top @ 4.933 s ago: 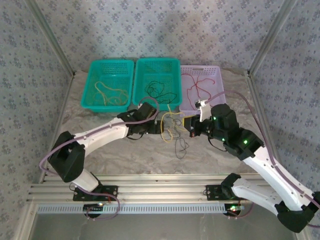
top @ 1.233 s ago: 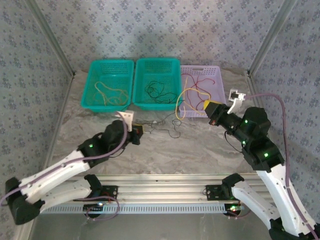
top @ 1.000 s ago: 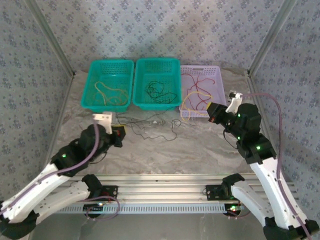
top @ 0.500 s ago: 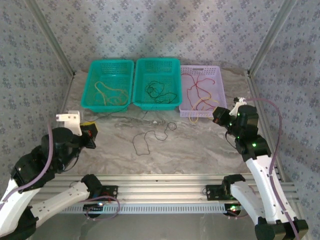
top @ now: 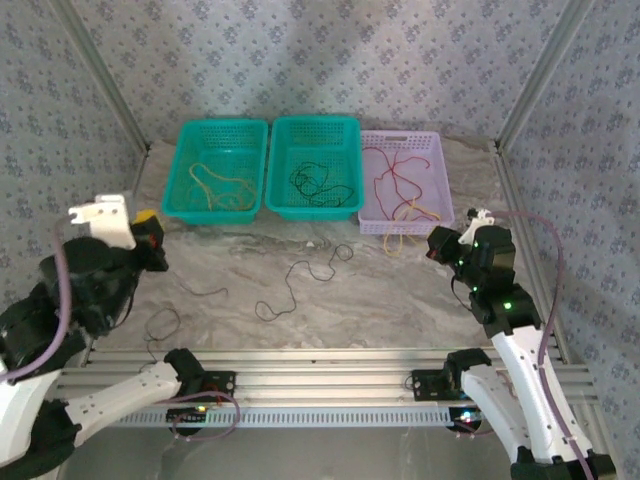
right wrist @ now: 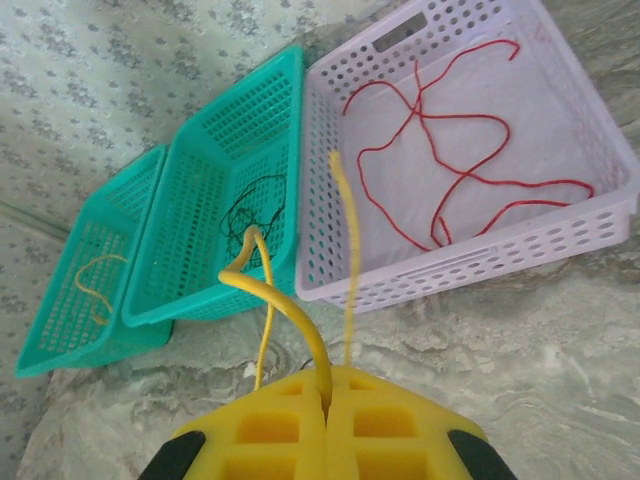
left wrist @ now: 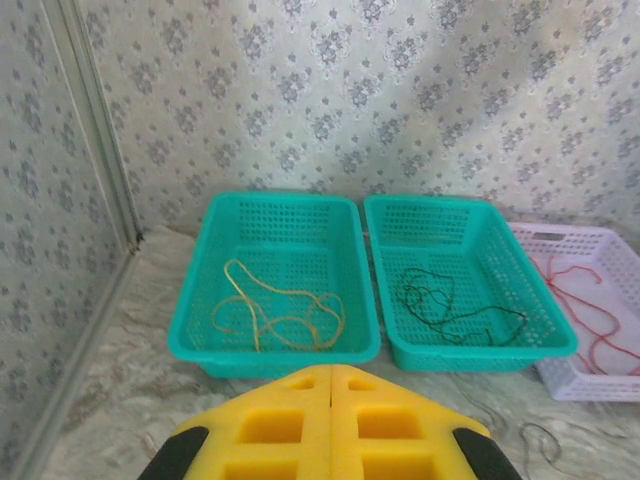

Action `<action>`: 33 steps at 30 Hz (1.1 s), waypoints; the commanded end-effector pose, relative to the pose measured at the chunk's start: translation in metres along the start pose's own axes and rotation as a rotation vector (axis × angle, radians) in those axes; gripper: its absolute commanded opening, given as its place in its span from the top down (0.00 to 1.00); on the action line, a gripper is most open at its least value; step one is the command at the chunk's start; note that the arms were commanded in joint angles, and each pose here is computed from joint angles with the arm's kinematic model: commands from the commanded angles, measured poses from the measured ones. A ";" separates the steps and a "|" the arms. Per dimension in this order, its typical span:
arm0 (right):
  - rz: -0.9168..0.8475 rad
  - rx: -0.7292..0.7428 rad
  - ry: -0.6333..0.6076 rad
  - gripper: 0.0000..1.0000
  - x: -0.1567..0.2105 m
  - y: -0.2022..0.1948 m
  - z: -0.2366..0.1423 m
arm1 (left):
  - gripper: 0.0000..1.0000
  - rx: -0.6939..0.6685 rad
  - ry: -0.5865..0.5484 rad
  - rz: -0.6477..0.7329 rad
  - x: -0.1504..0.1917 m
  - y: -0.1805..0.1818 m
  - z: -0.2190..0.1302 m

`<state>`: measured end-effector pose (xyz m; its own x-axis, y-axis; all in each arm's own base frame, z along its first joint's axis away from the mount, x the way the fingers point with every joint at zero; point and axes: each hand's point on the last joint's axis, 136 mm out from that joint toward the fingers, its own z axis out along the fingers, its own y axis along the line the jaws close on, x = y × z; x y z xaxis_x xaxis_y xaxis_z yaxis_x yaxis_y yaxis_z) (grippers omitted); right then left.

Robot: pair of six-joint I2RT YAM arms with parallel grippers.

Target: Untangle the cables

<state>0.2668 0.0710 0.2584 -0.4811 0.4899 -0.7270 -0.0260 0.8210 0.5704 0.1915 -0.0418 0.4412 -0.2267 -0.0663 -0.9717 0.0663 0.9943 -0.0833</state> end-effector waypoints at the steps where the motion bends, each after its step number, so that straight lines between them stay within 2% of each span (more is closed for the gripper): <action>1: -0.041 -0.114 0.018 1.00 0.004 0.021 0.002 | 1.00 -0.049 -0.056 0.072 -0.020 -0.006 0.012; 6: -0.110 -0.263 0.150 1.00 0.027 0.062 0.017 | 1.00 -0.014 0.032 0.084 0.010 -0.030 0.040; 13: -0.329 -0.506 0.328 1.00 0.050 0.174 0.043 | 1.00 0.003 0.109 0.011 0.059 -0.024 0.055; 16: -0.366 -0.596 0.384 1.00 0.051 0.224 0.066 | 0.88 -0.039 0.117 -0.021 0.076 -0.010 0.053; 20: -0.332 -0.665 0.504 1.00 0.065 0.266 0.116 | 0.67 -0.052 0.092 -0.079 0.092 0.006 0.040; 24: -0.346 -0.716 0.600 1.00 0.087 0.305 0.165 | 0.42 -0.088 0.142 -0.110 0.116 0.016 0.037; 26: -0.329 -0.740 0.624 1.00 0.093 0.324 0.190 | 0.34 -0.114 0.173 -0.129 0.126 0.020 0.037; 29: -0.298 -0.778 0.673 1.00 0.112 0.343 0.232 | 0.26 -0.173 0.202 -0.160 0.138 0.030 0.037; 33: -0.282 -0.806 0.674 1.00 0.137 0.354 0.282 | 0.23 -0.208 0.226 -0.216 0.151 0.035 0.036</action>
<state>0.4424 0.4997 0.2788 -0.6870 -0.1056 -0.7190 -0.7028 0.3483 0.6203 0.1989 -0.0309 0.2932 -0.4204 -0.2133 -0.8819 -0.1207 0.9765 -0.1786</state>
